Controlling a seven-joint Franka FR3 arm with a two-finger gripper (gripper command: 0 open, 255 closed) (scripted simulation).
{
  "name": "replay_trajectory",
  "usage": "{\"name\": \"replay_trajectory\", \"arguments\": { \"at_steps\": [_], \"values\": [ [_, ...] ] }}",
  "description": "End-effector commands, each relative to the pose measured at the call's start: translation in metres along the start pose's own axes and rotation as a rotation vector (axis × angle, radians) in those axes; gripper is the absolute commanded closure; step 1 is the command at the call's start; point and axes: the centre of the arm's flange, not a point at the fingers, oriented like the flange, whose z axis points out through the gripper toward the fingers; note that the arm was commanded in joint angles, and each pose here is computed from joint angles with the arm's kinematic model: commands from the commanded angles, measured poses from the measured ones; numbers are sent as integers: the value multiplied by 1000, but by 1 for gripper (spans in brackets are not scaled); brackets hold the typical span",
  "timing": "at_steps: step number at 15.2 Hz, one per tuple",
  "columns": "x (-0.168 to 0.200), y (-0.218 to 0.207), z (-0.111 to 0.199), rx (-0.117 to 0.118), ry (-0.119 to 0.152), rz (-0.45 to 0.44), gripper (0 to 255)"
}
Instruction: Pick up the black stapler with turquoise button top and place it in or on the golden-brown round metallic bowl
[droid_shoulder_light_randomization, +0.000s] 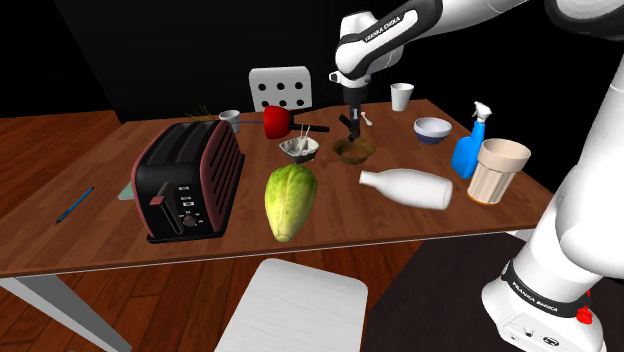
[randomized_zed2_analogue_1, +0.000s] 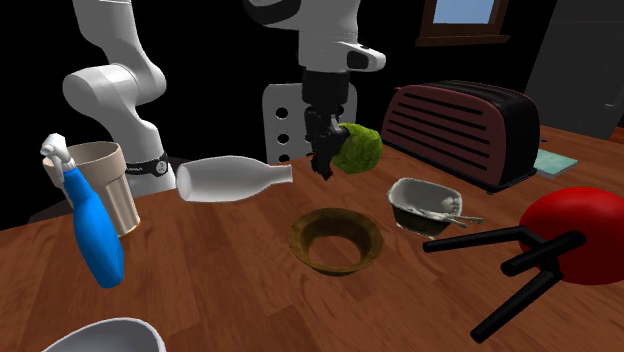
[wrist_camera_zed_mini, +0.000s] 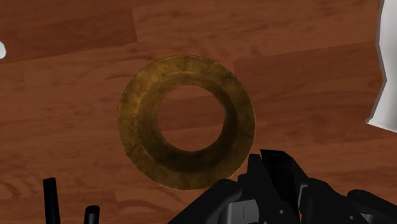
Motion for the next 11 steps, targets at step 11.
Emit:
{"name": "replay_trajectory", "arguments": {
  "at_steps": [11],
  "values": [
    [-3,80,32,0,0,-2,255]
  ]
}}
